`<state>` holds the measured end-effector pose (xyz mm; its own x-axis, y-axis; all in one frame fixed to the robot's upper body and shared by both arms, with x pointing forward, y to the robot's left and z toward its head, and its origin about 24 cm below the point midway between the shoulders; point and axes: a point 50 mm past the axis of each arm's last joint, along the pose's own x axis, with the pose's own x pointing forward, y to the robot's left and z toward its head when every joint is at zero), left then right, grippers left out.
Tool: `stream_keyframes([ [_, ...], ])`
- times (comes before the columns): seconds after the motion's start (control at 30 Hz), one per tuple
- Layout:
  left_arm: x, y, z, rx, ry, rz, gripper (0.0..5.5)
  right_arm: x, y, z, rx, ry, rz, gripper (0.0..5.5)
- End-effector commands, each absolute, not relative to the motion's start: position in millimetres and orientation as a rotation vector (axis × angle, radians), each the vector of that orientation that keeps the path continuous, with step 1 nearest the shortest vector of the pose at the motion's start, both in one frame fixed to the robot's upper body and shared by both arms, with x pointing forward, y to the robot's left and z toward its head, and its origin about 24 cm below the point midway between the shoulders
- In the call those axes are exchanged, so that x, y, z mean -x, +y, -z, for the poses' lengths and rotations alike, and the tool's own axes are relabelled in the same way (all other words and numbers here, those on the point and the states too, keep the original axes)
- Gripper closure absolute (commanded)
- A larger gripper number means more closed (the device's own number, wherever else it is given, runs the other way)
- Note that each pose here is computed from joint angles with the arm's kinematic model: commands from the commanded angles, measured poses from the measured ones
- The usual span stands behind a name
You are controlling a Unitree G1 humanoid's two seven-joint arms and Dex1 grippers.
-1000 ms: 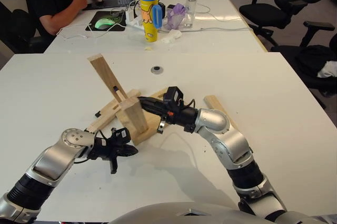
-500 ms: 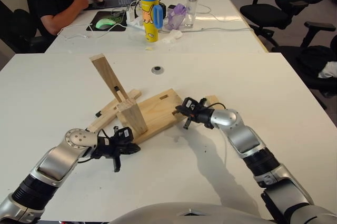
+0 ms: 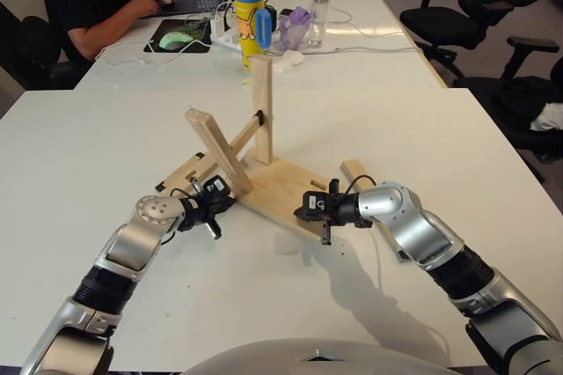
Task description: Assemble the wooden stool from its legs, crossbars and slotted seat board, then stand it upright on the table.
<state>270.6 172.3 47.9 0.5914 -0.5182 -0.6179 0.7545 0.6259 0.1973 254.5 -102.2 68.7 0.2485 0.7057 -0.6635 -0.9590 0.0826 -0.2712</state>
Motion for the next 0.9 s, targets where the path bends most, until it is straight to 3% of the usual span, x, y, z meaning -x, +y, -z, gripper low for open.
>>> stream_keyframes([
  [0.03,-285.5,154.4,-47.0,-0.485,0.516,0.764,5.47,-239.0,-78.2,-40.8,0.678,0.452,-1.334,5.50],
  [0.3,-308.6,135.0,-40.6,-0.518,0.475,0.758,5.47,-239.6,-53.0,-57.1,0.608,0.361,-1.227,5.50],
  [0.4,-311.1,141.1,-39.2,-0.535,0.463,0.744,5.47,-250.5,-46.9,-88.6,0.338,0.231,-1.126,5.50],
  [0.6,-313.2,171.2,-77.2,-0.516,0.301,0.600,5.47,-263.2,-65.2,-123.2,0.045,0.045,-0.918,5.50],
  [0.73,-301.8,205.6,-115.1,-0.459,0.234,0.488,5.10,-260.3,-89.1,-110.3,0.053,0.115,-0.812,5.50],
  [0.9,-306.8,262.7,-130.3,-0.531,0.337,0.427,4.29,-253.7,-125.9,-86.9,0.107,0.233,-0.694,5.50],
])
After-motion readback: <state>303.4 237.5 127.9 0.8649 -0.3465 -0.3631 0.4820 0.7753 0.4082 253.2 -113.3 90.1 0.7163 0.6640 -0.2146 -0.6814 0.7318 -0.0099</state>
